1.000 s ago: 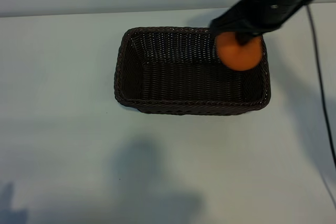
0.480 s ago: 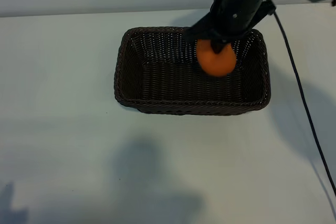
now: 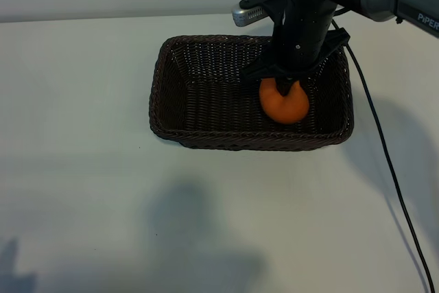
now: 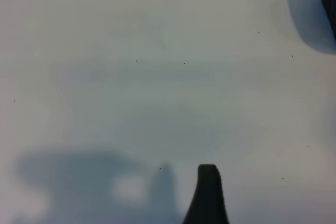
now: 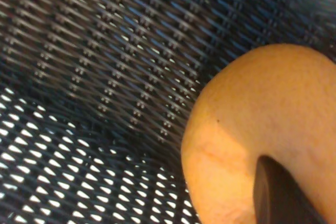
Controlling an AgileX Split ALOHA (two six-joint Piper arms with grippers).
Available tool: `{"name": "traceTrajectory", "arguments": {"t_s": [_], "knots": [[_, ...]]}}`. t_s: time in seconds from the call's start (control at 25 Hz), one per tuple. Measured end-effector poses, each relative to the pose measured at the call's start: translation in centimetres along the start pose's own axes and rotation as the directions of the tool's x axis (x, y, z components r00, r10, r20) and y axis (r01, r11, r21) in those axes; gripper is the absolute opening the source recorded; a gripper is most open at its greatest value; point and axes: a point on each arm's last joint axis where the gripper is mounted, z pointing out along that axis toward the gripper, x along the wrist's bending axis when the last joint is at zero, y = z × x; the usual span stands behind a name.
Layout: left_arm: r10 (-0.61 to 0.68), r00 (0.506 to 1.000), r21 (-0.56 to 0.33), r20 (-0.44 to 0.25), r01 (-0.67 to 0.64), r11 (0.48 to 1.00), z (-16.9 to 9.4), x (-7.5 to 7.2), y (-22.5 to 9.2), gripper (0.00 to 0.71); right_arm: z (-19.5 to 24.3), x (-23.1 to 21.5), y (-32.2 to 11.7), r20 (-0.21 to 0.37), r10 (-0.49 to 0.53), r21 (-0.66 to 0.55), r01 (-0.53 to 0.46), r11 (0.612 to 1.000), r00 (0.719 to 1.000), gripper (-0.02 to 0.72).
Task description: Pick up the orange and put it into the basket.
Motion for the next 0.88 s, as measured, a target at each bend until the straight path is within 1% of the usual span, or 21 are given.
{"name": "traceTrajectory", "arguments": {"t_s": [0.12,0.28,0.36,0.48,0.64,0.72,0.8,0.88], "knots": [[0.0,1.0,0.0,0.0,0.0,1.0,0.0,0.0,0.0,0.593,0.0,0.01,0.0,-0.001,-0.002,0.0,0.002,1.0,1.0,0.095],[0.0,1.0,0.0,0.0,0.0,1.0,0.0,0.0,0.0,0.593,0.0,0.14,-0.02,-0.016,0.0,0.002,0.0,1.0,1.0,0.096],[0.0,1.0,0.0,0.0,0.0,1.0,0.0,0.0,0.0,0.593,-0.03,0.23,-0.01,-0.026,0.008,0.002,-0.008,1.0,1.0,0.122],[0.001,1.0,0.0,0.0,-0.001,1.0,0.0,0.0,0.0,0.593,-0.03,0.26,-0.01,-0.029,0.015,0.002,-0.015,1.0,0.999,0.225],[0.001,1.0,0.0,0.0,-0.001,1.0,0.0,0.0,0.0,0.593,-0.03,0.28,-0.04,-0.031,0.017,0.006,-0.017,1.0,0.999,0.43],[0.001,1.0,0.0,0.0,-0.001,1.0,0.0,0.0,0.0,0.593,-0.06,0.34,-0.05,-0.036,0.02,0.008,-0.019,1.0,0.999,0.511],[0.001,1.0,0.0,0.0,-0.001,1.0,0.0,0.0,0.0,0.593,-0.07,0.45,-0.05,-0.049,0.024,0.009,-0.024,1.0,0.999,0.551],[0.001,1.0,0.0,0.0,-0.001,1.0,0.0,0.0,0.0,0.593,-0.07,0.53,-0.05,-0.058,0.026,0.01,-0.026,1.0,0.998,0.564]]}}
